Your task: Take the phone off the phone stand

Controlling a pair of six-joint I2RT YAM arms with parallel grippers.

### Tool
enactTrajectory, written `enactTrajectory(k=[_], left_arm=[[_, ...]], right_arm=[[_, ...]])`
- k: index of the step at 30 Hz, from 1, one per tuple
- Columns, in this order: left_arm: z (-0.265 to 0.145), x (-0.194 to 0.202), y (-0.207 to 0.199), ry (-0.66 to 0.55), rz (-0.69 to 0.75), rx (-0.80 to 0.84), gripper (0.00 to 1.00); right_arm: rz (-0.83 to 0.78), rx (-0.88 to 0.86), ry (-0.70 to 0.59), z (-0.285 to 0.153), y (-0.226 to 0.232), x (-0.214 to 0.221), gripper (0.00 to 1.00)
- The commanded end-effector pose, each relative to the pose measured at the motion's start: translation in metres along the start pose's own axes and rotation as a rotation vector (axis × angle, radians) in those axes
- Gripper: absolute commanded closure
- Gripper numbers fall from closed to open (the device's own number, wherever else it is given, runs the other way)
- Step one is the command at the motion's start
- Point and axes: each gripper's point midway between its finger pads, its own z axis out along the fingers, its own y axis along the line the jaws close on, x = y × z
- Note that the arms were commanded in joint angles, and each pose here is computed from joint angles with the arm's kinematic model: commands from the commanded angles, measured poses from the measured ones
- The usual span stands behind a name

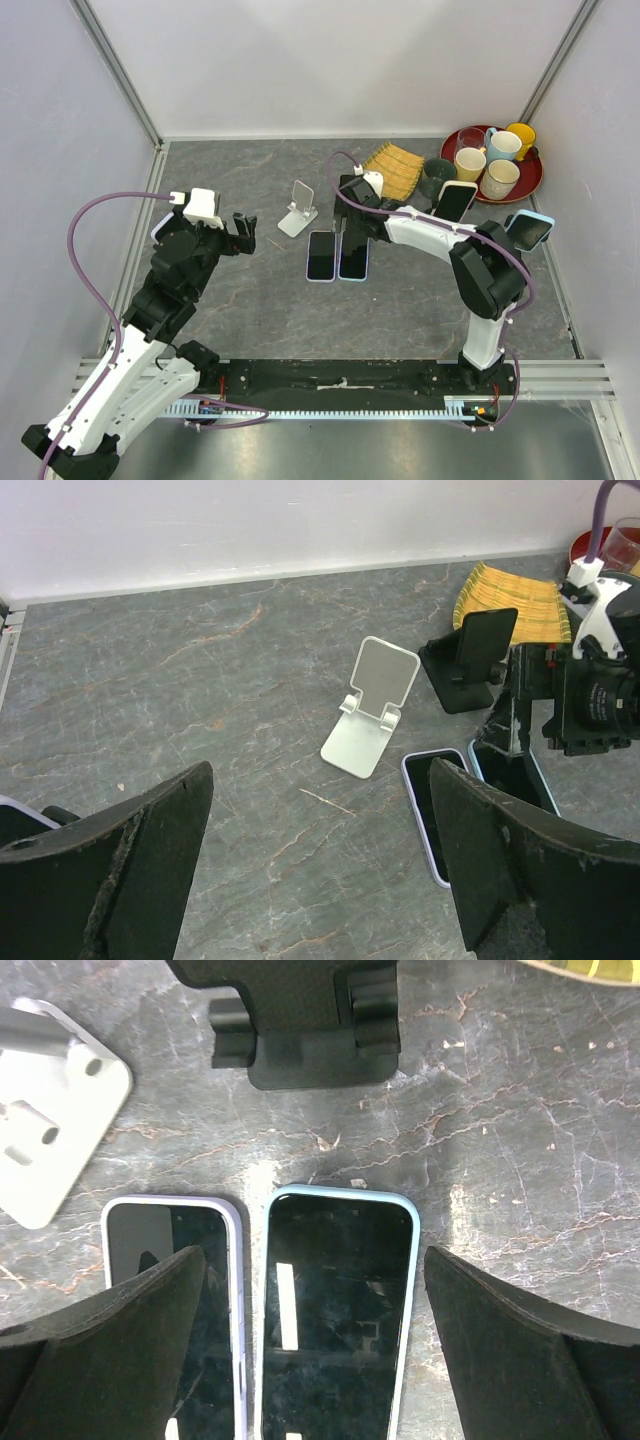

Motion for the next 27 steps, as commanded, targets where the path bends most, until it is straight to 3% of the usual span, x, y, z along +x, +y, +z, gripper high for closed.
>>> enactTrajectory(k=[1,5,14,20,27], left_arm=[[0.001,-0.011,-0.002,-0.042,-0.027,0.009,0.05],[0.002,-0.010,0.000,-0.042,-0.026,-0.004,0.05],[0.009,0.000,0.011,-0.006,-0.014,-0.075,0.05],[0.016,0.012,0.037,0.064,-0.037,-0.204,0.04],[-0.005,0.012,0.078,0.109,-0.096,-0.374,0.04]], right_arm=[[0.012,-0.049,-0.064,-0.020,0.007,-0.022,0.02],[0.006,-0.101,-0.108,-0.040,0.013,-0.038,0.02],[-0.041,-0.261,-0.403,-0.127,0.010,-0.096,0.02],[-0.062,-0.277,-0.455,-0.145,-0.009,-0.084,0.02],[-0.134,-0.394,-0.417,-0.150,-0.008,-0.050,0.02]])
